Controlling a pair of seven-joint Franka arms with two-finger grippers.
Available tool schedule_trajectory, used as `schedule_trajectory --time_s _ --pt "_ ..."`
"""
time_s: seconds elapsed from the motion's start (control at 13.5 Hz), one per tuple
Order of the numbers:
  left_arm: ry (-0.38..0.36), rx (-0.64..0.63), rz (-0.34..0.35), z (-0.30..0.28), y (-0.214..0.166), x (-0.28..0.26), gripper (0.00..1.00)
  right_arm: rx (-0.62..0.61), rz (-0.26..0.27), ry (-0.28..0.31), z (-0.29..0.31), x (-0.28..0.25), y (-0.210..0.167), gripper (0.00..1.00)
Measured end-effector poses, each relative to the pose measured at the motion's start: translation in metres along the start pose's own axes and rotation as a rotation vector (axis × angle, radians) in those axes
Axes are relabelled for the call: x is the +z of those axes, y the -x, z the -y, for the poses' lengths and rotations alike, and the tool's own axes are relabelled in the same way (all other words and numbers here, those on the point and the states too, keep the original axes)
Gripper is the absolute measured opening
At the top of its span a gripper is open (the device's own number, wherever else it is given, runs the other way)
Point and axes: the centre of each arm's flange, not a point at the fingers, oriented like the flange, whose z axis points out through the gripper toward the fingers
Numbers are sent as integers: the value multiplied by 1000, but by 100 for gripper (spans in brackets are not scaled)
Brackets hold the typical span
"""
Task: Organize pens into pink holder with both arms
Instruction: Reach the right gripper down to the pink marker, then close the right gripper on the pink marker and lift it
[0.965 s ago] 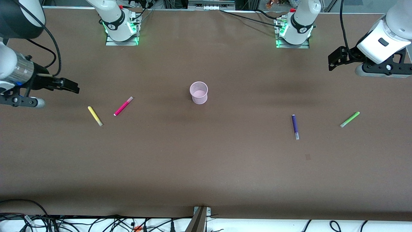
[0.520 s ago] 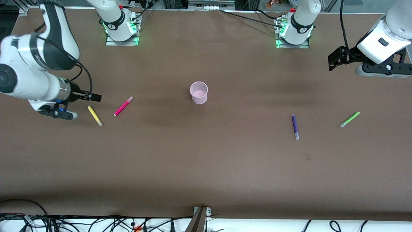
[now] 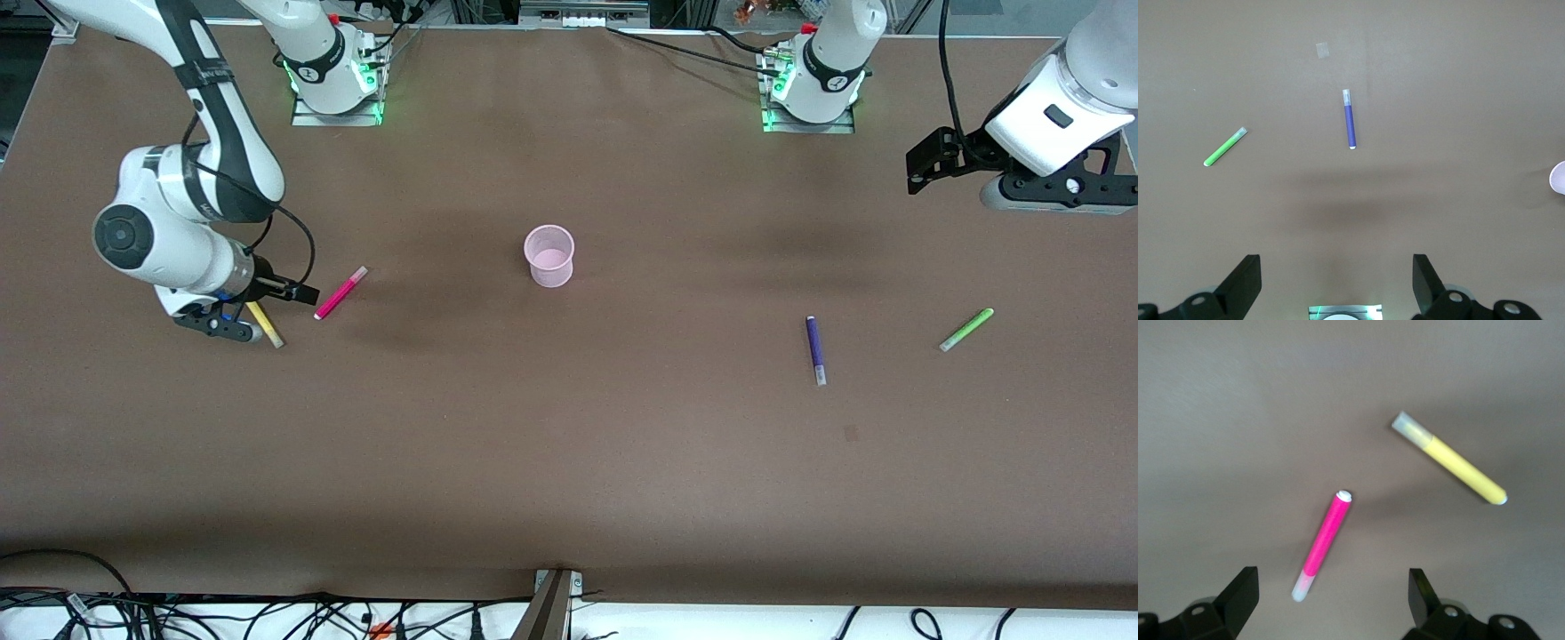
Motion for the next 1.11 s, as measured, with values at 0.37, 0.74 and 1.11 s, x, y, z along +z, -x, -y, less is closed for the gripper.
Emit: schedule_trajectory --time_s 0.37,0.74,1.11 --pt "0 0 1 0 0 0 100 99 4 -4 3 43 -6 99" --pt "0 0 2 0 0 0 100 109 -19 -21 9 90 -15 87" --pt "0 0 2 0 0 0 100 110 -32 -30 13 94 -18 52"
